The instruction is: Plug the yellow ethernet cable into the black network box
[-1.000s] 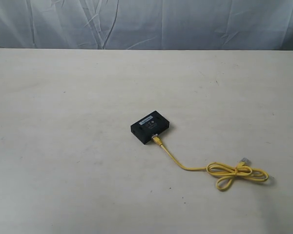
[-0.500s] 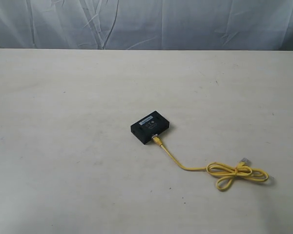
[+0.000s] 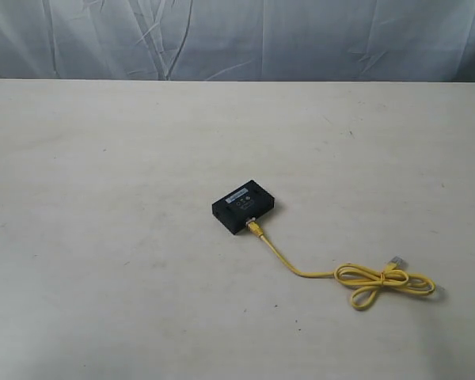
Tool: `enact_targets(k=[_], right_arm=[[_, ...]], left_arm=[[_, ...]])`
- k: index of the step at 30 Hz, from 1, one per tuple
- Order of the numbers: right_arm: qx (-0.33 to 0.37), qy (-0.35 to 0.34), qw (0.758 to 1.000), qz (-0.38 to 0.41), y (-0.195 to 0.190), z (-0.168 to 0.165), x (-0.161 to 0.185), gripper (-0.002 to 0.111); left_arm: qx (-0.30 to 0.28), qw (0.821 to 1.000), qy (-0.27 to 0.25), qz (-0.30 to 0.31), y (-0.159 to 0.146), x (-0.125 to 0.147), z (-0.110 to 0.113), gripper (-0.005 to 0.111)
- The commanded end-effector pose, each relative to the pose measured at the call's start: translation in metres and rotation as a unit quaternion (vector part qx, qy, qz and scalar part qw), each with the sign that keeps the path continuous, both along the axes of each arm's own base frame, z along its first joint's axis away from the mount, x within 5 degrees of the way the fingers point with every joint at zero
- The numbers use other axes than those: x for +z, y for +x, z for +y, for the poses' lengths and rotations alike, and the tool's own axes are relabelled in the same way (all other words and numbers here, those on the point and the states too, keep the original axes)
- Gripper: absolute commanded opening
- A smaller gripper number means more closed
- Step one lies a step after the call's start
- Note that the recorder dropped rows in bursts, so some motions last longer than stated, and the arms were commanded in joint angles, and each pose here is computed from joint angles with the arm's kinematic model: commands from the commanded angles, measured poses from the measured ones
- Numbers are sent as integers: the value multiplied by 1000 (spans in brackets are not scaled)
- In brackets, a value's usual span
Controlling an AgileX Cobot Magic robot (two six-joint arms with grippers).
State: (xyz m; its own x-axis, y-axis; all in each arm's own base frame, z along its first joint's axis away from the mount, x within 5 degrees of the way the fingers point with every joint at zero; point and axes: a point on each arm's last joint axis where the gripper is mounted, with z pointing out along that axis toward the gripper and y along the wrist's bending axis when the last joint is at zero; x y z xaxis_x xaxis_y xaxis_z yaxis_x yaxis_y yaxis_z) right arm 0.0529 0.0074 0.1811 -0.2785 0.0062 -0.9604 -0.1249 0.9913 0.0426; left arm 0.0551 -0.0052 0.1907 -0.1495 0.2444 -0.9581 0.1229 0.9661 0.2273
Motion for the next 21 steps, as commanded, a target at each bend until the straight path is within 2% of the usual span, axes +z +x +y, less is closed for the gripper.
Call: enact_targets(k=[1, 8, 21], right_arm=[[-2, 0, 1000, -7, 0, 0, 0, 0], [-2, 0, 1000, -7, 0, 0, 0, 0], [-2, 0, 1000, -7, 0, 0, 0, 0]], left_arm=[[14, 996, -85, -9, 0, 2, 0, 0], [16, 995, -97, -8, 0, 2, 0, 0], [16, 996, -84, -9, 0, 1, 0, 0]])
